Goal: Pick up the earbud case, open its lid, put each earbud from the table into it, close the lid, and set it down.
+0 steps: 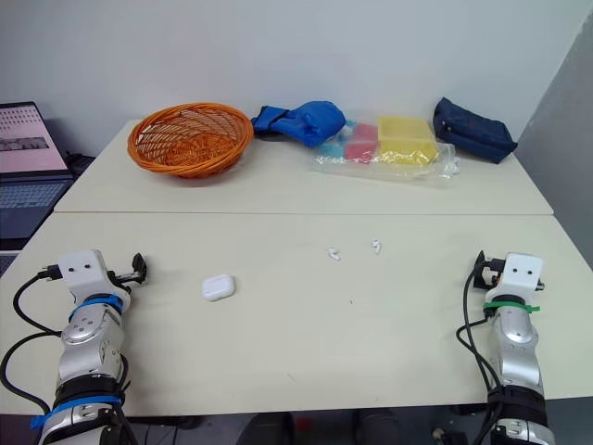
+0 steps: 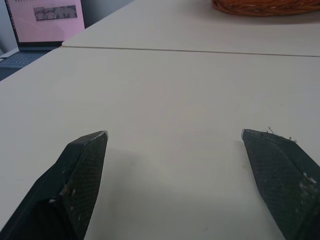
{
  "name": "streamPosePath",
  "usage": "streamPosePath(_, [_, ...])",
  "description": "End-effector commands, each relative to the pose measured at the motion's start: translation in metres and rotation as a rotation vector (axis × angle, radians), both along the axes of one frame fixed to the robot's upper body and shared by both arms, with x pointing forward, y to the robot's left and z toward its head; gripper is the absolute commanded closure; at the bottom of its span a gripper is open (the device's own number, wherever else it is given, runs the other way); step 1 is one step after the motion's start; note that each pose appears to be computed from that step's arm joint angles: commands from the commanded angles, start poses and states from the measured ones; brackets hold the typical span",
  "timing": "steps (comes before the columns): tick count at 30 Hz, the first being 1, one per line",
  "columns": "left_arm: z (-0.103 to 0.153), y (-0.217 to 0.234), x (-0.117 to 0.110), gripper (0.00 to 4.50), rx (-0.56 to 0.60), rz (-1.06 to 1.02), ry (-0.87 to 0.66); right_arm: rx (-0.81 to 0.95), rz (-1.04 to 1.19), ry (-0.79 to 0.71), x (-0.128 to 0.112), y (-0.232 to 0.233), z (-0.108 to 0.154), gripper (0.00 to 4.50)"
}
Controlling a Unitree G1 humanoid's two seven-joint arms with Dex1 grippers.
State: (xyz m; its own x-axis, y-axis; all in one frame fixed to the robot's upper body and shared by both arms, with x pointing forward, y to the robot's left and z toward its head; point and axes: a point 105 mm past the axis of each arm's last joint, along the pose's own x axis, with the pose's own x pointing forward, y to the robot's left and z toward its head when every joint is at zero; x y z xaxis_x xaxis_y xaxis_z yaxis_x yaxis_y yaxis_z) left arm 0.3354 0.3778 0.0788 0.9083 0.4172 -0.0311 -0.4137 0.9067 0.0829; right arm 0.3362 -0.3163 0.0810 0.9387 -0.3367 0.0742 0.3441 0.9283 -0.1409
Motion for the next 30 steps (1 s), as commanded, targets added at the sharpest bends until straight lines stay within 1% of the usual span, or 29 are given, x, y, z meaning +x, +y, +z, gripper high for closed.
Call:
streamPosePath(1, [0.016, 0.005, 0.0, 0.01, 0.012, 0.008, -0.049, -0.018, -0.007, -0.059, 0.004, -0.006, 0.018, 0.0])
streamPosePath(4, [0.019, 0.006, -0.004, 0.01, -0.006, 0.016, -0.078, -0.02, -0.003, -0.059, 0.006, -0.006, 0.018, 0.0])
streamPosePath(7, [0.024, 0.0, -0.003, 0.01, 0.013, -0.01, -0.085, -0.022, 0.003, -0.055, 0.008, -0.005, 0.016, 0.0])
streamPosePath(14, [0.026, -0.009, -0.01, 0.01, 0.01, -0.053, -0.083, -0.025, 0.014, -0.064, 0.008, -0.002, 0.018, 0.0])
streamPosePath(18, [0.037, -0.021, -0.018, 0.01, -0.019, -0.134, -0.118, -0.03, 0.028, -0.065, 0.008, 0.001, 0.019, 0.0])
streamPosePath(22, [0.043, -0.039, -0.034, 0.01, -0.044, -0.228, -0.118, -0.046, 0.048, -0.069, 0.01, 0.003, 0.024, 0.0])
streamPosePath(26, [0.047, -0.071, -0.058, 0.01, -0.031, -0.34, -0.079, -0.048, 0.197, -0.097, 0.018, 0.028, 0.042, 0.0])
streamPosePath(30, [0.042, -0.102, -0.079, 0.01, -0.088, -0.412, -0.048, -0.138, 0.416, -0.089, 0.026, 0.061, 0.069, 0.0])
